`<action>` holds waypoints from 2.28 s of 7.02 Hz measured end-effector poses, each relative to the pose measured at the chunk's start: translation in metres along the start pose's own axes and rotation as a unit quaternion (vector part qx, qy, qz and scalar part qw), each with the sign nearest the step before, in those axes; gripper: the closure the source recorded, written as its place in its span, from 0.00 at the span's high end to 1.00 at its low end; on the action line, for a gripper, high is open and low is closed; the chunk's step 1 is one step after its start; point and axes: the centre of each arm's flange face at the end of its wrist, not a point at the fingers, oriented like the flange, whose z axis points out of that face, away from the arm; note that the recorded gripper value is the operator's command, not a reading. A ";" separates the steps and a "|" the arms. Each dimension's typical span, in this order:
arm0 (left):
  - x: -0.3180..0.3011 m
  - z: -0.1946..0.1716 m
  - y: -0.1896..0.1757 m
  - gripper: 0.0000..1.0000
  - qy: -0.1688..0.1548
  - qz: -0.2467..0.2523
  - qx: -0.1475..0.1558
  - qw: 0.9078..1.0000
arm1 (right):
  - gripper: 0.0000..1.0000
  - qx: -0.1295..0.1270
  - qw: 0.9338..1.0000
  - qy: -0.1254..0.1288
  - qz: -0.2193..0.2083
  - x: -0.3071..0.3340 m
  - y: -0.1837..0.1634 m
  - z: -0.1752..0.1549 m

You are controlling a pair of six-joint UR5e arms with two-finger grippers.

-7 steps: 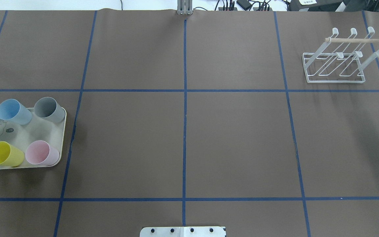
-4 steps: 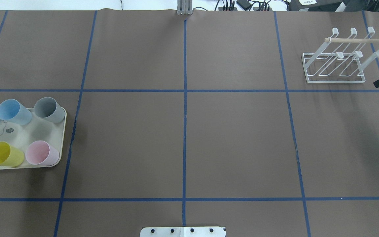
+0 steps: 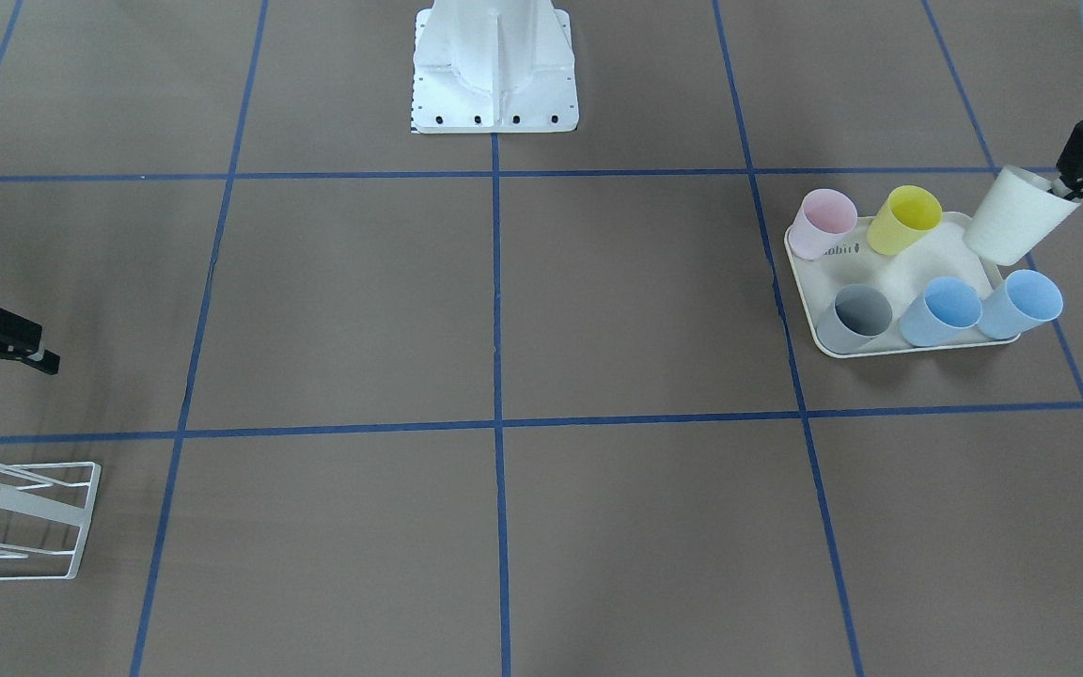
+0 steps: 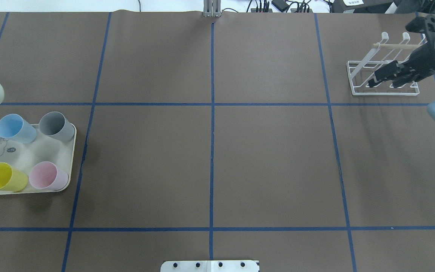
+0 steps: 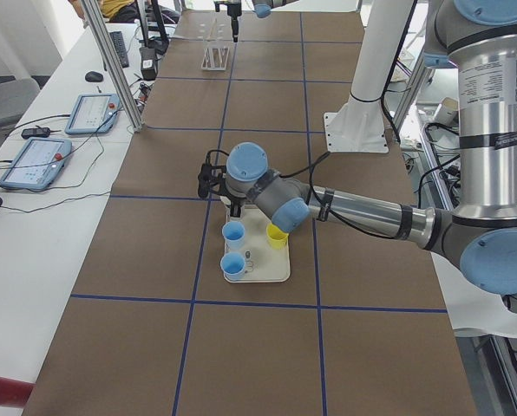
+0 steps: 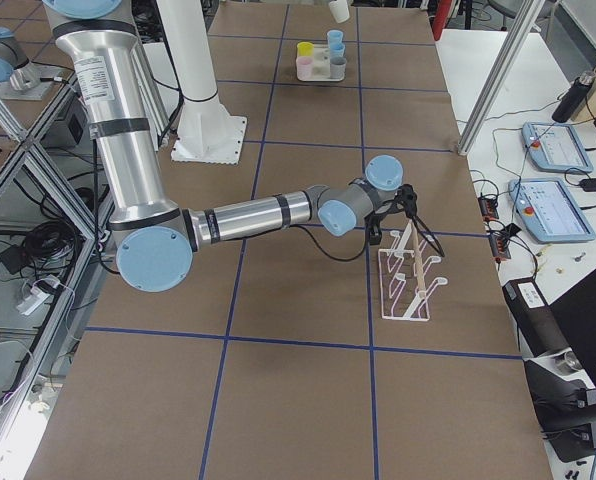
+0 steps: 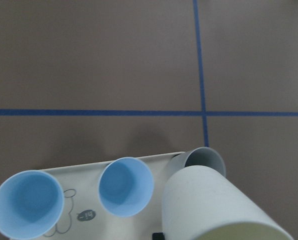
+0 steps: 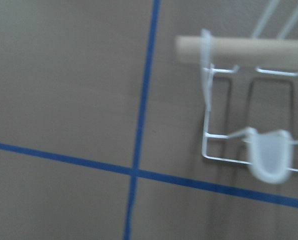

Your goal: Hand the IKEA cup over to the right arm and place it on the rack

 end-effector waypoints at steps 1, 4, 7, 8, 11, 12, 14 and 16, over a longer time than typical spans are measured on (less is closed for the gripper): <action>0.039 0.009 -0.011 0.00 0.016 -0.015 -0.005 1.000 | 1.00 0.027 0.999 -0.020 0.032 -0.047 -0.005 0.009; 0.180 0.062 -0.031 0.00 0.077 -0.071 -0.046 0.993 | 0.99 0.061 0.978 -0.130 0.153 -0.212 0.013 0.021; 0.286 0.110 -0.015 0.00 0.176 -0.155 -0.010 0.972 | 0.99 0.094 0.908 -0.269 0.306 -0.335 0.046 0.018; 0.298 0.123 -0.006 0.00 0.239 -0.194 0.006 0.951 | 0.99 0.094 0.876 -0.310 0.357 -0.355 0.049 0.011; 0.318 0.157 0.003 0.00 0.389 -0.265 0.006 0.882 | 0.98 0.062 0.779 -0.424 0.458 -0.386 0.056 -0.012; 0.328 0.163 0.001 0.00 0.410 -0.273 -0.002 0.870 | 0.98 0.053 0.755 -0.446 0.477 -0.389 0.059 -0.015; 0.342 0.173 0.002 0.00 0.431 -0.269 -0.016 0.861 | 0.98 0.044 0.733 -0.464 0.496 -0.392 0.062 -0.016; 0.357 0.185 0.005 0.00 0.432 -0.266 -0.027 0.861 | 0.98 0.042 0.732 -0.465 0.496 -0.393 0.064 -0.014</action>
